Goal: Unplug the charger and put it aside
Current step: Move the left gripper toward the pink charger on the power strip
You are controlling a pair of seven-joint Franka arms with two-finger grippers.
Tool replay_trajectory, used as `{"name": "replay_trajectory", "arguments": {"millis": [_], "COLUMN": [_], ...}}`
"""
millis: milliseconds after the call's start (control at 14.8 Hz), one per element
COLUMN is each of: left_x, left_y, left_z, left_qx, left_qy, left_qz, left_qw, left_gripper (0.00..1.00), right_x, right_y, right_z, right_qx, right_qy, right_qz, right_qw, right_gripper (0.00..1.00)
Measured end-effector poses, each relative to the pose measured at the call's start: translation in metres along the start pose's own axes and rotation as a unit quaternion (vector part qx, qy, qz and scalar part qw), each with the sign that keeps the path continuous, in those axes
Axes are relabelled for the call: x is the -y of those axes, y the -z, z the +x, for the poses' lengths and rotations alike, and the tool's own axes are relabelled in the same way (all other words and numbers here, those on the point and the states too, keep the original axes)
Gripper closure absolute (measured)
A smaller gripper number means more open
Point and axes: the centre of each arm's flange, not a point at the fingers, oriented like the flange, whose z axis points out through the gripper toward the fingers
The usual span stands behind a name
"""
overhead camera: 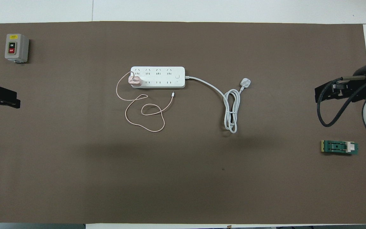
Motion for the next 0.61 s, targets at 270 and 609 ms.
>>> {"name": "replay_trajectory", "arguments": {"millis": [270,609], "left_x": [0.0,-0.0006], "left_y": [0.0,-0.0041], "left_z": [0.0,0.0027], "left_qx": [0.0,-0.01], "left_qy": [0.0,0.014], "left_qz": [0.0,0.0], "left_qw": [1.0,1.0], "left_gripper": [0.0,0.0], "right_x": [0.0,0.0], "right_y": [0.0,0.0], "right_z": [0.0,0.0], "right_qx": [0.0,0.0], "right_qy": [0.0,0.0], "right_qz": [0.0,0.0], "right_qw": [1.0,1.0], "right_gripper": [0.0,0.0]}}
